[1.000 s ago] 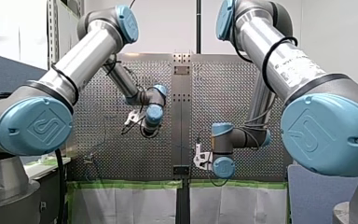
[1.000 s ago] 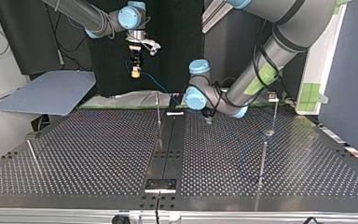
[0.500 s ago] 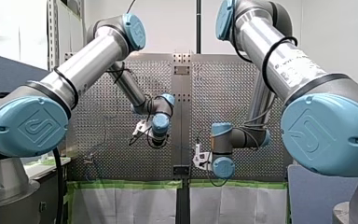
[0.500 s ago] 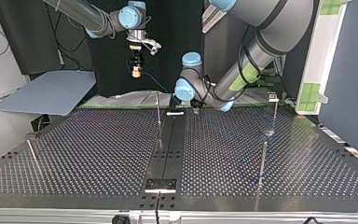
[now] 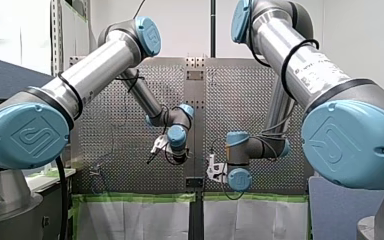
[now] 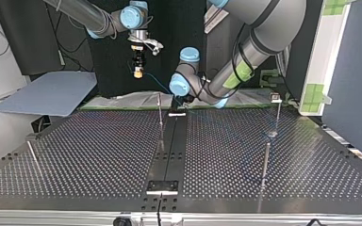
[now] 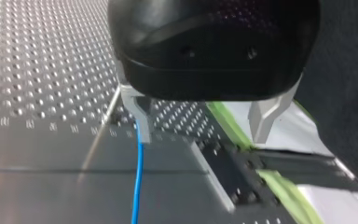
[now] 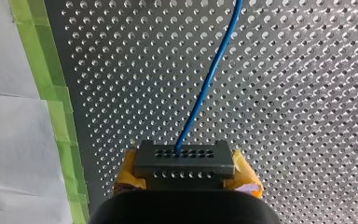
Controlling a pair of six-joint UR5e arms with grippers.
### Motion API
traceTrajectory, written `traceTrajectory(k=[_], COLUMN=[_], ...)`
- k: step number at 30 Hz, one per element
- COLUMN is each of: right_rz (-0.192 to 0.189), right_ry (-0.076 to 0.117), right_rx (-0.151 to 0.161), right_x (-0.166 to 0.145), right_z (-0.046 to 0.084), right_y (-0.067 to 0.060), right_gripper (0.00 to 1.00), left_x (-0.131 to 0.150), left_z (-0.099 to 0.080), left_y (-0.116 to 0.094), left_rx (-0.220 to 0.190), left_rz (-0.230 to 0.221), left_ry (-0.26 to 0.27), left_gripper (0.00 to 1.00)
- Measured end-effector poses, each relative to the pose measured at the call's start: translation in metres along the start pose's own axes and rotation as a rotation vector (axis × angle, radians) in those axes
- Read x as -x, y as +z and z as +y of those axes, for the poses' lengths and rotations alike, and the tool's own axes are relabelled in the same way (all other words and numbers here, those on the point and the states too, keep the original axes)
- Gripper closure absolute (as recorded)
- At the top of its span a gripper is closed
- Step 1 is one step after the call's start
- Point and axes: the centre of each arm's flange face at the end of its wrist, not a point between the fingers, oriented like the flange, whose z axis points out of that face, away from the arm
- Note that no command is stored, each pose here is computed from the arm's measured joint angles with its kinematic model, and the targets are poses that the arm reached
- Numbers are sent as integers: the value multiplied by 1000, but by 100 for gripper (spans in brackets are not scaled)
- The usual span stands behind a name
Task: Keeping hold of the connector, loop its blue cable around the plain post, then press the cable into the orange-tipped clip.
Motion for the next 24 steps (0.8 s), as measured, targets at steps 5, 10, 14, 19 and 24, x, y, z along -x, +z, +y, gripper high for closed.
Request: traceTrajectory(k=[5,10,14,19,24], right_rz=[-8,-14,-17,-17,-14], right_ry=[-5,-8,-10,-12,-12], right_rx=[1,1,2,2,2], right_x=[1,1,2,2,1], right_z=[0,1,1,1,1], right_y=[-1,-1,-2,-2,-1], right_gripper=[100,100,100,100,100], left_x=[1,-14,-30,-33,-32], left_z=[-8,-22,-35,-46,-51], left_y=[-2,-1,3,4,4], left_rx=[-54,-106,-141,-190,-216], left_rz=[-8,20,33,20,14], left_ry=[-42,-41,-34,-57,-71], left_gripper=[0,0,0,0,0])
